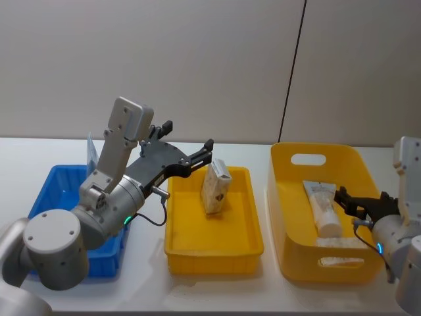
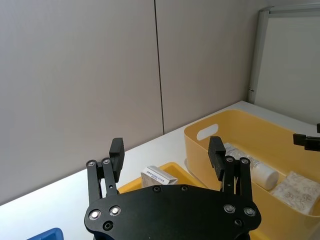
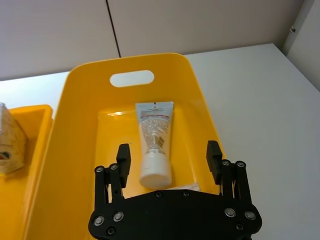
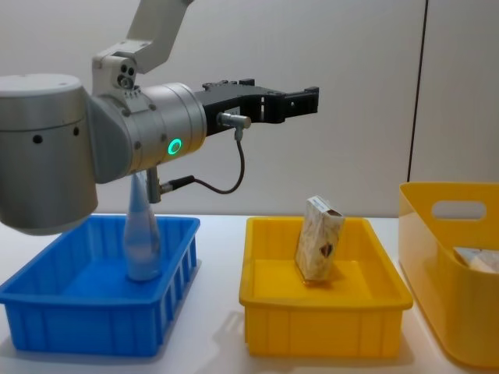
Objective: Bimanual collaborative sorting of washing and personal care products
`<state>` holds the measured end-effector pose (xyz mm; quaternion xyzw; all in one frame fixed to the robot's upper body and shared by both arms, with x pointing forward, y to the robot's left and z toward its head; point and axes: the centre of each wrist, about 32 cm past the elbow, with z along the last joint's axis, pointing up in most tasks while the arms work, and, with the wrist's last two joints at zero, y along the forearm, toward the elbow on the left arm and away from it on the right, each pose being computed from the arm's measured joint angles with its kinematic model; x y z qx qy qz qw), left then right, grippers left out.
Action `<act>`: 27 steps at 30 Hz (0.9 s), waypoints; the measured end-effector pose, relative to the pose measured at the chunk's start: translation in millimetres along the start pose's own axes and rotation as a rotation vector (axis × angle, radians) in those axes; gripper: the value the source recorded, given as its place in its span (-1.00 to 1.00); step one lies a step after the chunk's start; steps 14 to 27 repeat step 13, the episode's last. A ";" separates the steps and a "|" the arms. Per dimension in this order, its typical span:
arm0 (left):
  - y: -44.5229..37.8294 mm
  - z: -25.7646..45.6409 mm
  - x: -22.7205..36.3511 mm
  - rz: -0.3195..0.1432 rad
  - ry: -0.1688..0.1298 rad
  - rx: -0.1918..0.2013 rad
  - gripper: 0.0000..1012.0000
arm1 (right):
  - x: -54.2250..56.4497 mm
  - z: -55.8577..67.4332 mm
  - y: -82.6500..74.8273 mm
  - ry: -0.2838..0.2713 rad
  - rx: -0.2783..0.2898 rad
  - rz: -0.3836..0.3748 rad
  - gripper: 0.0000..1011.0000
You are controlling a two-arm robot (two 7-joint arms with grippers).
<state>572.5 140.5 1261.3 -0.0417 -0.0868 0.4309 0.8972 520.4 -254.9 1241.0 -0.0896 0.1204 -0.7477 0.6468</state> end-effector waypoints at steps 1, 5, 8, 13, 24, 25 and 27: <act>0.0 0.0 0.0 0.000 0.000 0.000 0.98 | 0.1 -0.3 -0.9 0.001 0.004 0.004 0.83; 0.0 0.0 0.0 0.000 0.000 0.000 0.98 | 0.4 -0.7 -6.3 0.008 0.031 0.026 0.98; 0.0 0.0 0.0 0.000 0.000 0.000 0.98 | 0.6 -1.2 -8.0 0.011 0.039 0.034 0.98; 0.0 0.0 0.0 0.000 0.000 0.000 0.98 | 0.7 -1.6 -11.5 0.015 0.055 0.048 0.98; 0.0 0.0 0.0 0.000 0.000 0.000 0.98 | 0.7 -1.6 -11.5 0.015 0.055 0.048 0.98; 0.0 0.0 0.0 0.000 0.000 0.000 0.98 | 0.7 -1.6 -11.5 0.015 0.055 0.048 0.98; 0.0 0.0 0.0 0.000 0.000 0.000 0.98 | 0.7 -1.6 -11.5 0.015 0.055 0.048 0.98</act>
